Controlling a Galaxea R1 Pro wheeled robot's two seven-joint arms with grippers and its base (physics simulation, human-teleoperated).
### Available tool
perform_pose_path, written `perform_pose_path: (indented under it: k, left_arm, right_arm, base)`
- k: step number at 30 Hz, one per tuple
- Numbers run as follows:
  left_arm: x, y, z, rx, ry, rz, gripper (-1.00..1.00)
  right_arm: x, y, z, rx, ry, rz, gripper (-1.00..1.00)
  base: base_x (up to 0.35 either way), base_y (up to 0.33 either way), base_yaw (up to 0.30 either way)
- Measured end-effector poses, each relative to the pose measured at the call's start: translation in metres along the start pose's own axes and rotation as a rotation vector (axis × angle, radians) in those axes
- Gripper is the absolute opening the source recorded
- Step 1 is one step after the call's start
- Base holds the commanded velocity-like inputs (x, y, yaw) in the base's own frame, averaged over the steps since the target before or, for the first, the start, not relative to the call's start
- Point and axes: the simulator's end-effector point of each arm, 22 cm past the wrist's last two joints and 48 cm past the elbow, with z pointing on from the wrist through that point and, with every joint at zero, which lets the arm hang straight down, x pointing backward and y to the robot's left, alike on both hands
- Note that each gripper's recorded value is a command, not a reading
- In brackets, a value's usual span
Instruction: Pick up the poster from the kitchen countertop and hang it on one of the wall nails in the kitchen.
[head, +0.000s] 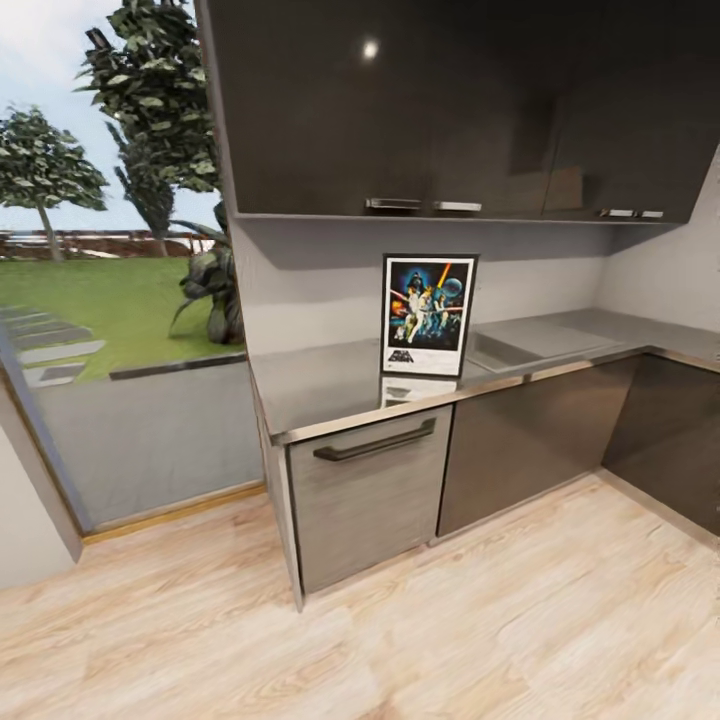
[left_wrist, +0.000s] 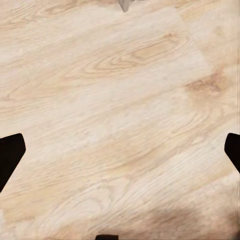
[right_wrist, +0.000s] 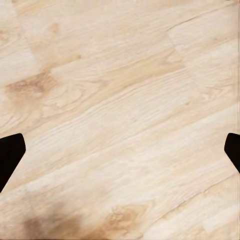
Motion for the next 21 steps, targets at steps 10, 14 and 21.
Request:
perform_pose_path:
  k: [10,14,21]
  left_arm:
    - [0.0006,0.0001,0.0000,0.000,0.001,0.000,1.00]
    - [0.0020,-0.0003,-0.0001,0.000,0.004,0.001,1.00]
    - [0.0055,-0.0021,-0.0004,0.003,0.012,0.002,1.00]
  right_arm:
    - [0.0000,0.0000,0.0000,0.000,0.000,0.000,1.00]
    - [0.0001,0.0000,0.0000,0.000,0.000,0.000,1.00]
    - [0.0001,0.0000,0.0000,0.000,0.000,-0.001,1.00]
  base:
    - [0.141,-0.313,0.000]
    - [0.139,-0.314,0.000]
    - [0.139,-0.314,0.000]
